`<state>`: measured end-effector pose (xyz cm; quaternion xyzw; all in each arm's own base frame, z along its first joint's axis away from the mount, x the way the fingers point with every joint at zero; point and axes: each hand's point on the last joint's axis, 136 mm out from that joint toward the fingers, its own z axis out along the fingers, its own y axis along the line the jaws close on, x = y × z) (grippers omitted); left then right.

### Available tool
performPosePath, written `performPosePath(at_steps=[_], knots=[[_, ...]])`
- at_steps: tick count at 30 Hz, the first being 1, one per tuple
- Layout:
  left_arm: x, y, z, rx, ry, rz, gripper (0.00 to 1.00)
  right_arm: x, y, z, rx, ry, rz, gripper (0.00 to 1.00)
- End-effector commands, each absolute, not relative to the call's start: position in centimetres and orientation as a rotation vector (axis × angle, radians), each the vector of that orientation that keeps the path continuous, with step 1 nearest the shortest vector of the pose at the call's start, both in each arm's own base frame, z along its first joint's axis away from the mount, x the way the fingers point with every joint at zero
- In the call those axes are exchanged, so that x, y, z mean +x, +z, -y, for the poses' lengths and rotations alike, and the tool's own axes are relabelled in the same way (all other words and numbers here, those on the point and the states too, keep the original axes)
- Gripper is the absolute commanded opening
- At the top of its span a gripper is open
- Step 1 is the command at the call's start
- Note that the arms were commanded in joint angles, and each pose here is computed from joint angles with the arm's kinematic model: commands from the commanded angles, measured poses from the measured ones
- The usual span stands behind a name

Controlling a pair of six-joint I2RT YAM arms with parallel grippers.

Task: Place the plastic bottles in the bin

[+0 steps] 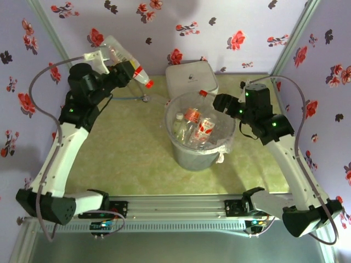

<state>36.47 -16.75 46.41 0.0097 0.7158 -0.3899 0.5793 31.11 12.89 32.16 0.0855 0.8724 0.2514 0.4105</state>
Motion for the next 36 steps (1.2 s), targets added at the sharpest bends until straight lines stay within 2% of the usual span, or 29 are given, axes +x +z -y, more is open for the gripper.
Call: performPosePath(at_steps=[1, 8, 12, 18, 22, 24, 28, 33, 36], knots=[[33.4, 46.5, 21.9, 0.274, -1.172, -1.714, 0.36, 31.6, 32.3, -13.2, 0.222, 0.664, -2.177, 0.85], [28.5, 43.0, 31.9, 0.708, -1.245, -1.844, 0.36, 31.3, 32.4, -13.0, 0.229, 0.663, -2.174, 0.85], [27.3, 39.6, 34.8, 0.798, -1.272, -1.942, 0.36, 31.1, 32.5, -12.9, 0.227, 0.665, -2.172, 0.85], [27.3, 35.7, 34.5, 0.772, -1.179, -2.073, 0.39, 31.2, 32.8, -12.9, 0.219, 0.662, -2.163, 0.85], [27.7, 33.7, 33.9, 0.771, -1.071, -2.137, 0.56, 31.4, 32.9, -13.1, 0.217, 0.670, -2.158, 0.85], [27.7, 33.5, 33.9, 0.784, -1.053, -2.140, 0.70, 31.5, 32.9, -13.2, 0.215, 0.677, -2.160, 0.85], [27.7, 34.3, 33.7, 0.806, -1.030, -2.098, 0.82, 31.6, 33.2, -13.3, 0.212, 0.677, -2.157, 0.85], [28.5, 37.1, 32.6, 0.776, -0.934, -2.003, 0.82, 31.6, 33.5, -13.2, 0.205, 0.667, -2.153, 0.85], [29.4, 38.9, 32.7, 0.736, -0.926, -1.936, 0.73, 31.7, 33.4, -13.3, 0.205, 0.672, -2.155, 0.85]])
